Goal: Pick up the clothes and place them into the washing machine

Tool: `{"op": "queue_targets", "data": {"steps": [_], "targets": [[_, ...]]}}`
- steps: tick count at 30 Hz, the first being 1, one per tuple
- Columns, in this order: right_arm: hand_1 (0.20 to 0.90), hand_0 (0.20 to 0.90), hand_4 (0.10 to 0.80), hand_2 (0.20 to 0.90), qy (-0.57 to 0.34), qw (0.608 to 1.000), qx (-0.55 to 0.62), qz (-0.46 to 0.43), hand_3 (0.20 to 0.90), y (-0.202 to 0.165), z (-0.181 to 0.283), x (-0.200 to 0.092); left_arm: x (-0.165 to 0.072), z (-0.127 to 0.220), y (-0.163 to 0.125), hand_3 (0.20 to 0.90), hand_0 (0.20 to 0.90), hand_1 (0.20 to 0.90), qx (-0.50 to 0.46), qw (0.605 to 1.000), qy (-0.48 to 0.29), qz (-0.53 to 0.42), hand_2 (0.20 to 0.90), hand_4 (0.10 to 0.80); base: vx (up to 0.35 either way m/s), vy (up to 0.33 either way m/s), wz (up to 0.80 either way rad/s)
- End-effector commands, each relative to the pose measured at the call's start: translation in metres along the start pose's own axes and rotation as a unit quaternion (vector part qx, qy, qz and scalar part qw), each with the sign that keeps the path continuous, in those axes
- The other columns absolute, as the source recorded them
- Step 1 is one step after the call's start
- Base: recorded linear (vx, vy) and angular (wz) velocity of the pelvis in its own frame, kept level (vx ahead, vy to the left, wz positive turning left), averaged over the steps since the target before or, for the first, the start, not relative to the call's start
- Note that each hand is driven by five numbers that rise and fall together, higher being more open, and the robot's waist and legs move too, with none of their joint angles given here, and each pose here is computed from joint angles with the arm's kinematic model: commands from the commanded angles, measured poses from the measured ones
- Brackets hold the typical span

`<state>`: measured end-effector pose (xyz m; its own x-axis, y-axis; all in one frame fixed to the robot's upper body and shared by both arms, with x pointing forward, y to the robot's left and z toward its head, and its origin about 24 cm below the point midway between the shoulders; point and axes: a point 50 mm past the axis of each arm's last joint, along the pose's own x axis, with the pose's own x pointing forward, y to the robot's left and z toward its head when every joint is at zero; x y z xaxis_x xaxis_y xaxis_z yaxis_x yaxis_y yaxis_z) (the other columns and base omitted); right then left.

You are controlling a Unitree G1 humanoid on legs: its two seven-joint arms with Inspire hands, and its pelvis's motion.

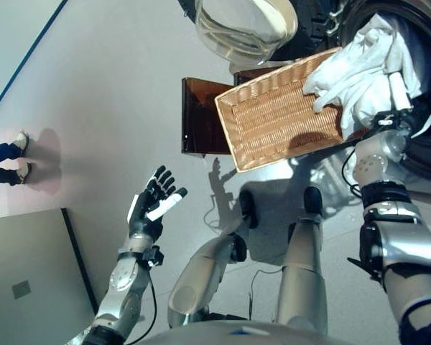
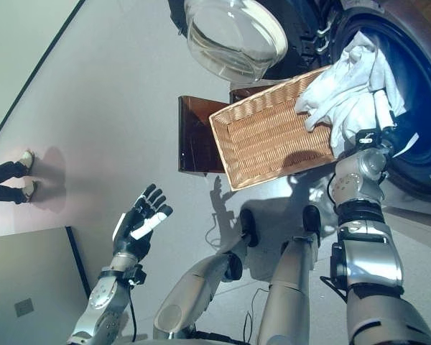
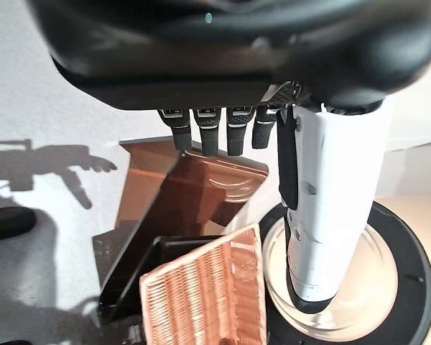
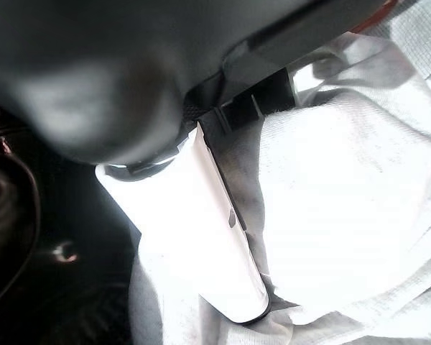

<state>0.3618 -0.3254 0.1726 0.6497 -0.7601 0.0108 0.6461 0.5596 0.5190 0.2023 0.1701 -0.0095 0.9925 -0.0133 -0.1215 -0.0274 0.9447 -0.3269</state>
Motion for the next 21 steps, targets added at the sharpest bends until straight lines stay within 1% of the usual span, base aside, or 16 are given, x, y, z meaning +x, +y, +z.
{"op": "queue_targets", "data": {"steps": [1,5,9,11,12,13,14,15,16,17,21], "targets": [[0.200,0.200,0.300,0.200,-0.138,0.984,0.089,0.072,0.200,0.044,0.085,0.002,-0.005,0.011,-0.011,0.900,0.900,0.900,-0.005,0.999,-0.034,-0.026,0.900,0.800,0.008,-0.033,0.00],[0.200,0.200,0.300,0.200,-0.132,0.983,0.115,0.051,0.200,0.043,0.093,0.007,-0.003,0.013,-0.012,0.900,0.900,0.900,-0.003,0.999,-0.037,-0.027,0.900,0.800,0.016,-0.021,0.01],[0.200,0.200,0.300,0.200,-0.140,0.978,0.150,0.032,0.200,0.043,0.113,0.011,-0.003,0.012,-0.014,0.900,0.900,0.900,-0.003,0.999,-0.037,-0.027,0.900,0.800,0.030,-0.015,0.05],[0.200,0.200,0.300,0.200,-0.151,0.970,0.189,0.015,0.200,0.042,0.130,0.012,-0.002,0.012,-0.015,0.900,0.900,0.900,0.000,0.999,-0.036,-0.029,0.900,0.800,0.037,-0.021,0.04],[0.200,0.200,0.300,0.200,-0.152,0.970,0.190,0.015,0.200,0.042,0.131,0.012,-0.001,0.012,-0.016,0.900,0.900,0.900,-0.001,0.999,-0.037,-0.030,0.900,0.800,0.055,-0.023,0.08],[0.200,0.200,0.300,0.200,-0.169,0.966,0.198,0.009,0.200,0.041,0.147,0.013,-0.001,0.013,-0.015,0.900,0.900,0.900,0.002,0.999,-0.036,-0.031,0.900,0.800,0.031,-0.011,0.11],[0.200,0.200,0.300,0.200,-0.169,0.965,0.198,0.009,0.200,0.041,0.148,0.013,-0.001,0.013,-0.016,0.900,0.900,0.900,0.002,0.999,-0.037,-0.032,0.900,0.800,0.048,-0.028,0.18],[0.200,0.200,0.300,0.200,-0.180,0.965,0.193,0.005,0.200,0.039,0.160,0.015,0.000,0.013,-0.016,0.900,0.900,0.900,0.000,0.999,-0.038,-0.030,0.900,0.800,0.019,-0.018,0.13],[0.200,0.200,0.300,0.200,-0.180,0.965,0.193,0.005,0.200,0.039,0.160,0.015,0.000,0.013,-0.016,0.900,0.900,0.900,0.000,0.999,-0.038,-0.030,0.900,0.800,0.044,-0.025,0.17],[0.200,0.200,0.300,0.200,-0.196,0.960,0.199,-0.003,0.200,0.035,0.177,0.015,0.000,0.013,-0.017,0.900,0.900,0.900,-0.001,0.999,-0.038,-0.032,0.900,0.800,0.037,-0.015,0.11],[0.200,0.200,0.300,0.200,-0.226,0.946,0.232,-0.020,0.200,0.028,0.208,0.013,0.001,0.012,-0.019,0.900,0.900,0.900,-0.004,0.999,-0.036,-0.035,0.900,0.800,0.042,-0.010,0.07]]}}
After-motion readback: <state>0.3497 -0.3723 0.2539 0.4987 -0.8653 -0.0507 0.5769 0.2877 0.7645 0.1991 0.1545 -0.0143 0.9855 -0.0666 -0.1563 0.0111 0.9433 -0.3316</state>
